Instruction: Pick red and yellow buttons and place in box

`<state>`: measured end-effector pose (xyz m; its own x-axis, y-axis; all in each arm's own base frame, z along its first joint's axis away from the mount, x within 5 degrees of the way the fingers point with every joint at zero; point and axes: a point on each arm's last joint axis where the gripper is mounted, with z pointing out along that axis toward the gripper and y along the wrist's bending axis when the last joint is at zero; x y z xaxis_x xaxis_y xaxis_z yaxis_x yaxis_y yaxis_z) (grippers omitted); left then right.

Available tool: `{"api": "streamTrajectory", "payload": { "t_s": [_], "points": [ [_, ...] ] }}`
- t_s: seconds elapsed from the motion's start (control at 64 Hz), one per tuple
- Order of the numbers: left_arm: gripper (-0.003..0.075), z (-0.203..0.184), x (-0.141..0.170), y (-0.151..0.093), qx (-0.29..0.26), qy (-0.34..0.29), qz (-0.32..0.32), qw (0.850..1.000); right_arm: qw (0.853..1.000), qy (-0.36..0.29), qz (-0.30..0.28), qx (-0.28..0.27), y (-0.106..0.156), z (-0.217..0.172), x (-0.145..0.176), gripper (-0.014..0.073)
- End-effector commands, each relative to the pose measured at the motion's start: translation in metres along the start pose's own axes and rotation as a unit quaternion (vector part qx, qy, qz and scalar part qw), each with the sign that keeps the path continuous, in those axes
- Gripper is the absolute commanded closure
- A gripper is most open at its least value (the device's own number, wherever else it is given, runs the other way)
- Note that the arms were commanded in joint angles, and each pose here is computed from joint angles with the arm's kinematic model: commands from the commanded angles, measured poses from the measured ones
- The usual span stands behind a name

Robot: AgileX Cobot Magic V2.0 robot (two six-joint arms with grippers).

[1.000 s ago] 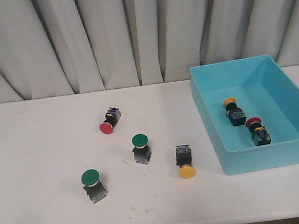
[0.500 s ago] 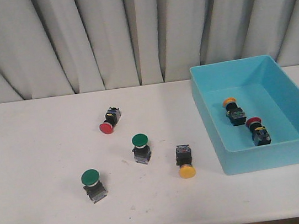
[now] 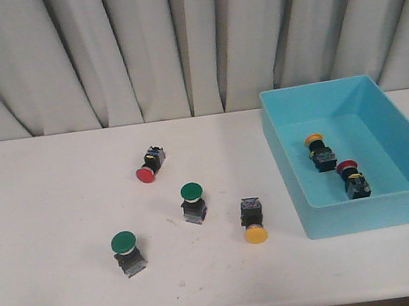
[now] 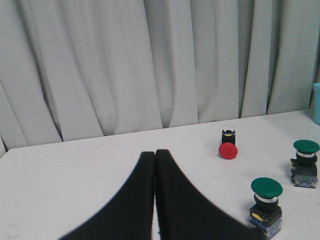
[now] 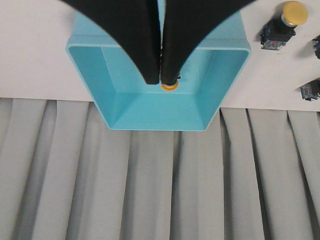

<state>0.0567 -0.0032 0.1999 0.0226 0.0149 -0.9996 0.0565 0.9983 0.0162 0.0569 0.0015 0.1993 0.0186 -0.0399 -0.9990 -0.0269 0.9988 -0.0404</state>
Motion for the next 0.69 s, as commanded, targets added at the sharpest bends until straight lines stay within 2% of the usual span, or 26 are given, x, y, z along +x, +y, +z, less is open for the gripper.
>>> {"api": "streamTrajectory", "payload": {
  "t_s": [0.0, 0.672],
  "points": [
    [0.0726, 0.0004, 0.0086, 0.0000, -0.001, -0.021, -0.005, 1.000, 0.999, -0.035, -0.002, 0.004, -0.0003, -0.0006, -0.0041, 0.0599],
    [0.0726, 0.0004, 0.0086, 0.0000, -0.001, -0.021, -0.005, 1.000, 0.999, -0.035, 0.004, 0.004, -0.0003, -0.0006, -0.0041, 0.0599]
  ]
}}
